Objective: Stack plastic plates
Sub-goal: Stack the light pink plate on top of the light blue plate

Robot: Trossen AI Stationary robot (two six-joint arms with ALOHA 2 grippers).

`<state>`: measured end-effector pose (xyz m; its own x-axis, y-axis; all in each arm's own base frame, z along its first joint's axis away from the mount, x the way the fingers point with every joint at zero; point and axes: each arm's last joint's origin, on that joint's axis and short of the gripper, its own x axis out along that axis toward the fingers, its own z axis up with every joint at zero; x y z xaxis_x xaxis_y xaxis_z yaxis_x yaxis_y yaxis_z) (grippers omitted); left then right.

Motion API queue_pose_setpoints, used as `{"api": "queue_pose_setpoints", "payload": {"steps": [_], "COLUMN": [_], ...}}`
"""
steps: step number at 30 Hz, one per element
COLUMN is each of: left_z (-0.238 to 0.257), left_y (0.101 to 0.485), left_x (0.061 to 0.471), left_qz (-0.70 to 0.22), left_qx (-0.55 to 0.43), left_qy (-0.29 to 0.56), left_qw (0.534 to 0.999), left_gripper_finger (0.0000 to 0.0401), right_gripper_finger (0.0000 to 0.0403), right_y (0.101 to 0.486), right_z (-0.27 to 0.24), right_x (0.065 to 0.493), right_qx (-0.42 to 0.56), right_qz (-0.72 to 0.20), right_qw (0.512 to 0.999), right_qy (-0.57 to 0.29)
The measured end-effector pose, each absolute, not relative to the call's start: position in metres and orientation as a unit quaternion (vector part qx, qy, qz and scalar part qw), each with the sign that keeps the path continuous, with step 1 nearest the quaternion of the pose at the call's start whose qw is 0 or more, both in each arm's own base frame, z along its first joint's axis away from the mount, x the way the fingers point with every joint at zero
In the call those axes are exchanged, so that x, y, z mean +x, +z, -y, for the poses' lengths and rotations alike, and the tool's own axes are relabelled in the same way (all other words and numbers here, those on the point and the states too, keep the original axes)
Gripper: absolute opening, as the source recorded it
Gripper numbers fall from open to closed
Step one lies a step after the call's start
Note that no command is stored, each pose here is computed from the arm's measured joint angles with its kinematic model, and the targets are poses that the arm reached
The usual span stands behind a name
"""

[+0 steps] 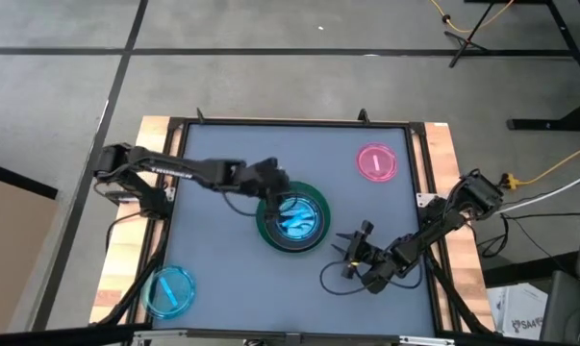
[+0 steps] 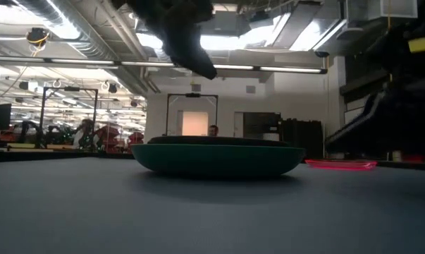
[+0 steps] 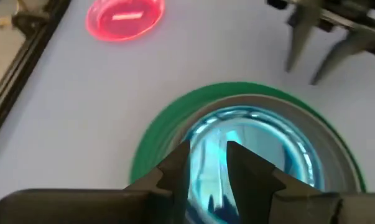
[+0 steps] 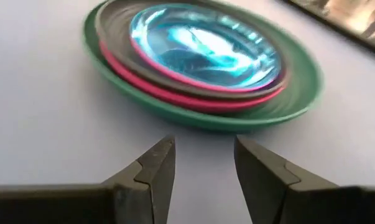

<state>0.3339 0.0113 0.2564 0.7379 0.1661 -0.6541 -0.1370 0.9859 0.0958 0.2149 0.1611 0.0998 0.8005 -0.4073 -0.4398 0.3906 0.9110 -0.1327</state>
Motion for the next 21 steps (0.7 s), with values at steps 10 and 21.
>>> {"api": "queue_pose_setpoints", "payload": {"steps": [10,21], "left_z": [0.034,0.057], "left_y": [0.204,0.181], "left_x": [0.296,0.279], "left_qz": [-0.16,-0.146], "left_qx": [0.012,0.01], "left_qy": [0.016,-0.007], "left_qw": [0.987,0.989], "left_gripper_finger": [0.0099,0.0099], "right_gripper_finger": [0.0159,0.0159], "right_y": [0.148,0.163], "right_z": [-0.11,-0.026], "right_x": [0.205,0.2], "right_qx": [-0.054,-0.111], "right_qz": [-0.276,-0.456], "right_qw": [0.917,0.826], "right_qy": [-0.282,-0.313]}}
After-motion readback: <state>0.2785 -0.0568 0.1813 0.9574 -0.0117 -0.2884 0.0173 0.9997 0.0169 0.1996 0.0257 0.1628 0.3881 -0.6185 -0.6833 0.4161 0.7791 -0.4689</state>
